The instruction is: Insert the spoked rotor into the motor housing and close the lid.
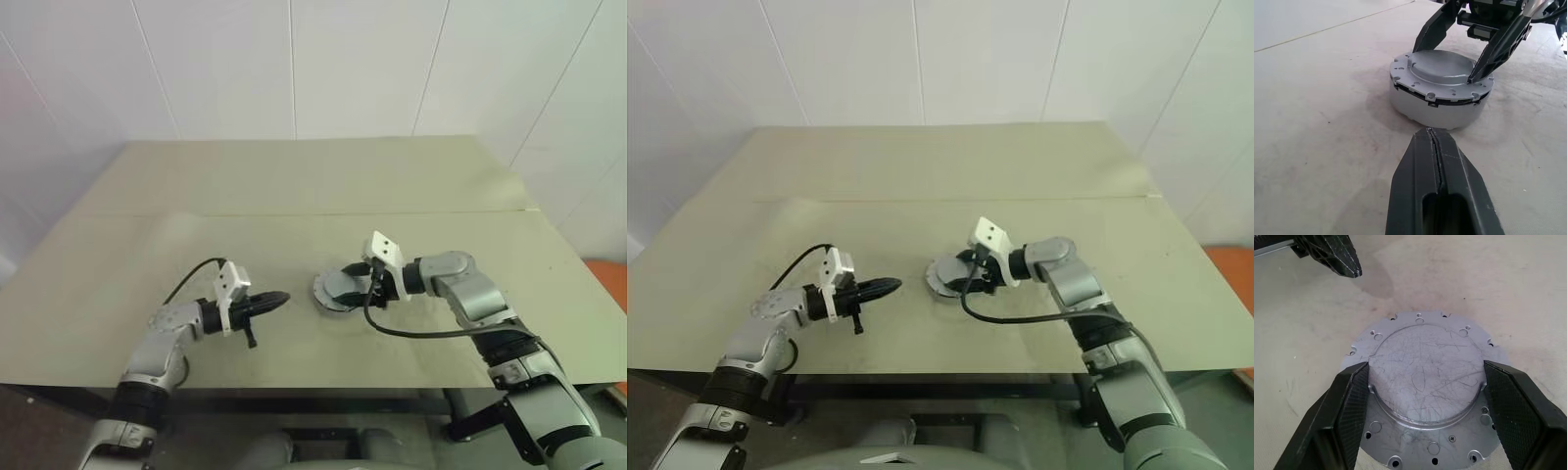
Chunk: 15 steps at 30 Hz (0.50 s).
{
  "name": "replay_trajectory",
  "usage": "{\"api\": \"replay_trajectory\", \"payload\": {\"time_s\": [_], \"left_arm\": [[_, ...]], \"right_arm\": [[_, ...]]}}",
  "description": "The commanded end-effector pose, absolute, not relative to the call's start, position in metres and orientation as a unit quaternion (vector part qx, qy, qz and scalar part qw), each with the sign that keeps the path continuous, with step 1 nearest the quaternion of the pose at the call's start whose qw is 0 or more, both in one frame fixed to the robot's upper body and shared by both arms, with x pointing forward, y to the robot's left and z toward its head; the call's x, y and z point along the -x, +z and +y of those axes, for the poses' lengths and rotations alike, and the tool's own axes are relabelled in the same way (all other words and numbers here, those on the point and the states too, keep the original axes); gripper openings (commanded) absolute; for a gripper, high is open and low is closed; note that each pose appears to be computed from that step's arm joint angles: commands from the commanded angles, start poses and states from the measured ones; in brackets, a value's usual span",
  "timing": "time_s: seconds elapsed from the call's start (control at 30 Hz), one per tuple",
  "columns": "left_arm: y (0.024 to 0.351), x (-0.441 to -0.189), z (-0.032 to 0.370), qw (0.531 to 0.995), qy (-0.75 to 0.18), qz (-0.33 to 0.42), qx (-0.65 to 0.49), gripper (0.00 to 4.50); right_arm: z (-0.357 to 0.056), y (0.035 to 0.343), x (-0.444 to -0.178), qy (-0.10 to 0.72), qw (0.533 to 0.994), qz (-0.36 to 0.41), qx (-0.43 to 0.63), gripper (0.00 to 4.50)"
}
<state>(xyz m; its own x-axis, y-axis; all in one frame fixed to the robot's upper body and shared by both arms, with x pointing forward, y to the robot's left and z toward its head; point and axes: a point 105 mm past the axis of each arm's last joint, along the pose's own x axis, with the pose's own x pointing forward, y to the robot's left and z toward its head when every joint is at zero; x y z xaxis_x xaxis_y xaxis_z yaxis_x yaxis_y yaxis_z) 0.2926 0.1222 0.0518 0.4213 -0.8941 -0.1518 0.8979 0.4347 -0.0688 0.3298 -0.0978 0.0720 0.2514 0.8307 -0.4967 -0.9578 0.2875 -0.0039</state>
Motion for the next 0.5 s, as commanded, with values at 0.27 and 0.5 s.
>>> {"api": "replay_trajectory", "payload": {"time_s": [0.27, 0.5], "left_arm": [[0.066, -0.295, 0.119, 0.841, -0.537, 0.062, -0.024, 0.00], [0.067, -0.295, 0.118, 0.840, -0.538, 0.062, -0.024, 0.00]], "right_arm": [[-0.104, 0.063, -0.330, 0.566, 0.769, 0.217, 0.204, 3.19], [-0.116, 0.050, -0.330, 0.546, 0.764, 0.261, 0.221, 3.19]]}}
